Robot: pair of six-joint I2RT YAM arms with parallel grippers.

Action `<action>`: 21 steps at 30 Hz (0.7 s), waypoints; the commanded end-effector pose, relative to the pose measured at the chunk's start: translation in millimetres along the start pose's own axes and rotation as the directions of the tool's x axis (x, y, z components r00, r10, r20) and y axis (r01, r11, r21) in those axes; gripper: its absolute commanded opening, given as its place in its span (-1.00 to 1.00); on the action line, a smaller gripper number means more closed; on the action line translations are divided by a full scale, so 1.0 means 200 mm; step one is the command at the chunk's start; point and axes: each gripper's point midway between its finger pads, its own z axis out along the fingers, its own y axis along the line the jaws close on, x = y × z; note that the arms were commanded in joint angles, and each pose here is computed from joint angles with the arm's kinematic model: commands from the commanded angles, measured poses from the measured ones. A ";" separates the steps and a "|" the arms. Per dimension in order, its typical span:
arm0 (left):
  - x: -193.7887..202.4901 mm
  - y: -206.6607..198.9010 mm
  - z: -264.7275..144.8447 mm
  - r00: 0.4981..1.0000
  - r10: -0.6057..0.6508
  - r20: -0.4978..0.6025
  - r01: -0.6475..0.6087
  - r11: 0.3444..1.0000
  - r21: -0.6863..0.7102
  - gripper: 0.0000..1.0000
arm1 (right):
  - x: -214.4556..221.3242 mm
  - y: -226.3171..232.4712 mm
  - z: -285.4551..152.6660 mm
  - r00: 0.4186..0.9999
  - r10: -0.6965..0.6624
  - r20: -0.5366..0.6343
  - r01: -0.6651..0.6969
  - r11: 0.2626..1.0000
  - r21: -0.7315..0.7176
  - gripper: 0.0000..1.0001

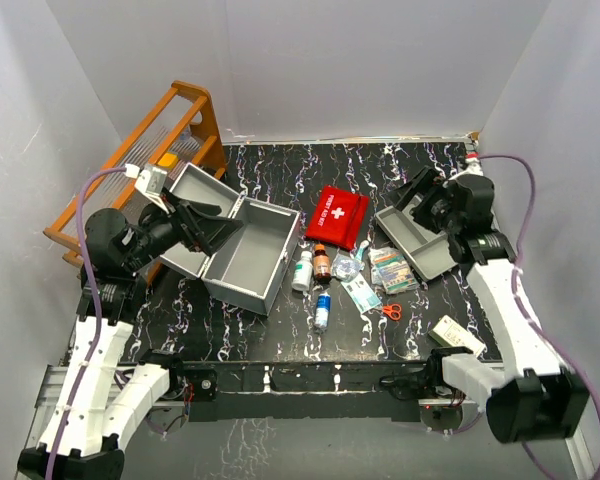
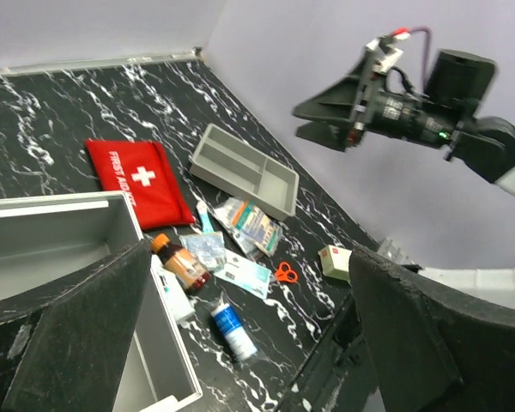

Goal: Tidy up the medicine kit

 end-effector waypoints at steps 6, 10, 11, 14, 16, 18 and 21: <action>0.02 -0.10 0.07 0.999 -0.026 -0.024 0.029 0.985 0.173 0.97 | 0.09 0.07 0.39 0.990 -0.010 -0.140 0.004 0.999 -0.038 0.42; 0.03 -0.08 0.09 0.997 -0.070 -0.013 0.071 0.982 0.173 0.97 | 0.23 0.00 0.57 0.984 -0.028 -0.179 0.043 0.996 0.080 0.23; 0.03 -0.08 0.10 0.997 -0.075 -0.011 0.075 0.981 0.179 0.97 | 0.26 -0.05 0.61 0.983 -0.025 -0.183 0.046 0.992 0.115 0.17; 0.03 -0.07 0.11 0.996 -0.083 -0.011 0.084 0.980 0.182 0.97 | 0.33 -0.13 0.72 0.976 -0.023 -0.217 0.058 0.986 0.153 -0.04; 0.03 -0.06 0.11 0.996 -0.086 -0.016 0.088 0.980 0.178 0.97 | 0.40 -0.13 0.80 0.963 -0.029 -0.268 0.060 0.992 0.109 -0.09; 0.04 -0.05 0.12 0.996 -0.091 -0.023 0.094 0.980 0.178 0.97 | 0.47 -0.12 0.87 0.947 -0.032 -0.320 0.059 0.996 0.073 -0.13; 0.05 -0.05 0.13 0.994 -0.101 -0.031 0.105 0.979 0.174 0.97 | 0.56 -0.18 0.96 0.929 -0.013 -0.370 0.055 0.993 0.103 -0.18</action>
